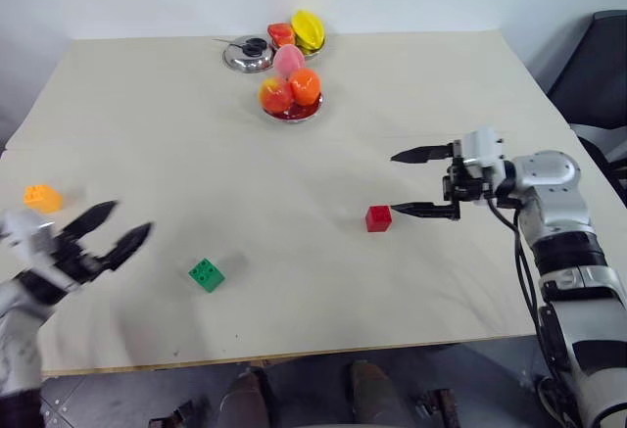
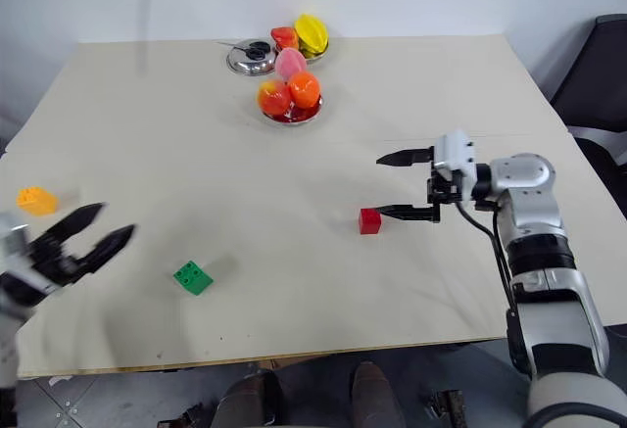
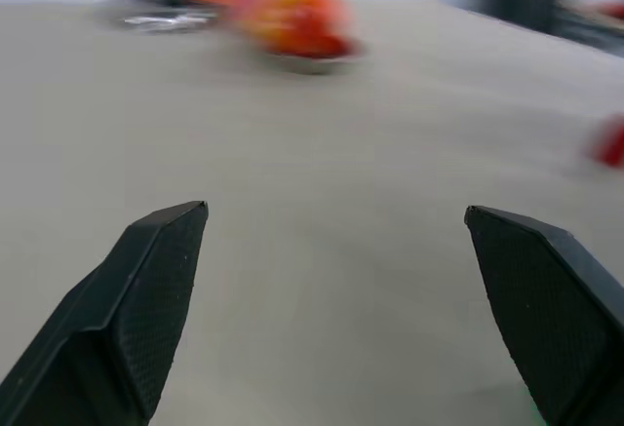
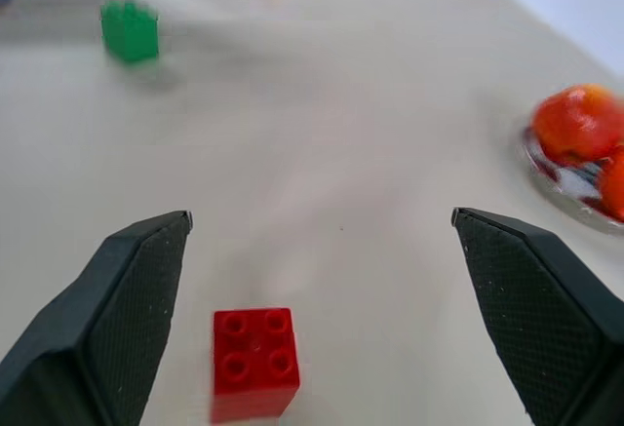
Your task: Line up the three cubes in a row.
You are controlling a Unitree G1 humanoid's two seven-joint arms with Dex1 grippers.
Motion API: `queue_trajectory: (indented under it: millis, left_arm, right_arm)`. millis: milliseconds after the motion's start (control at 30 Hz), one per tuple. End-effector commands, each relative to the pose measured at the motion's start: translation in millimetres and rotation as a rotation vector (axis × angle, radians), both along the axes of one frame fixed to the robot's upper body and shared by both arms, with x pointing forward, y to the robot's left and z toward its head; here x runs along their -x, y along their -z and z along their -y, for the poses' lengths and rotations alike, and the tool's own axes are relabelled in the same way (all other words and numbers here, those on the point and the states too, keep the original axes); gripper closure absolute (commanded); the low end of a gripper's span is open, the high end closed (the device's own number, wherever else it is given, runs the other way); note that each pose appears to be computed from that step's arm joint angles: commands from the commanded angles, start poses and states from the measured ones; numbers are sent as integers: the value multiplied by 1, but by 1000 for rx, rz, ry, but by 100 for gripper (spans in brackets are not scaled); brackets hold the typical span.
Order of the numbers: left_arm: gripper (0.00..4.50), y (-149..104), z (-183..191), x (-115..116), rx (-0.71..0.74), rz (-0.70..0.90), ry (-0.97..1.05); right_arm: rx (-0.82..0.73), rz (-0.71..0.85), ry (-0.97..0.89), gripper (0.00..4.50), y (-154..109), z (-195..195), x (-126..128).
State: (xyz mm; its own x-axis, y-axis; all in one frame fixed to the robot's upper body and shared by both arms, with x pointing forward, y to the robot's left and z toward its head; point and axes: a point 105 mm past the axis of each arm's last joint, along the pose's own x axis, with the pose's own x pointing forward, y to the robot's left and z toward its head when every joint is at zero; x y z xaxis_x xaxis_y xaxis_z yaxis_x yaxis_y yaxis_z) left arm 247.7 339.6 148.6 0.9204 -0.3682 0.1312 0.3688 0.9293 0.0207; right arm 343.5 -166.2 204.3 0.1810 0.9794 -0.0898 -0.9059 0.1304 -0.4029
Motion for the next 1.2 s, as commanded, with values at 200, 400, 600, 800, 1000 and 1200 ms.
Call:
queue_trajectory:
  millis: [200,400,600,800,1000,1200]
  left_arm:
    - [0,15,-61,77,67,98,-511]
    - [0,20,-68,93,116,121,-613]
    - [0,11,-12,66,25,56,-242]
    - [0,17,37,74,-294,-209,312]
    - [0,26,73,44,-314,-223,487]
    - [0,43,108,4,-261,-210,543]
  right_arm:
    - [-175,12,-40,4,-1,-13,41]
    - [-224,4,-11,4,2,-19,44]
    - [-174,14,-16,4,8,-14,42]
    - [-66,-6,-66,4,9,5,56]
    - [19,-52,-33,4,23,22,65]
    - [10,-57,14,4,25,20,71]
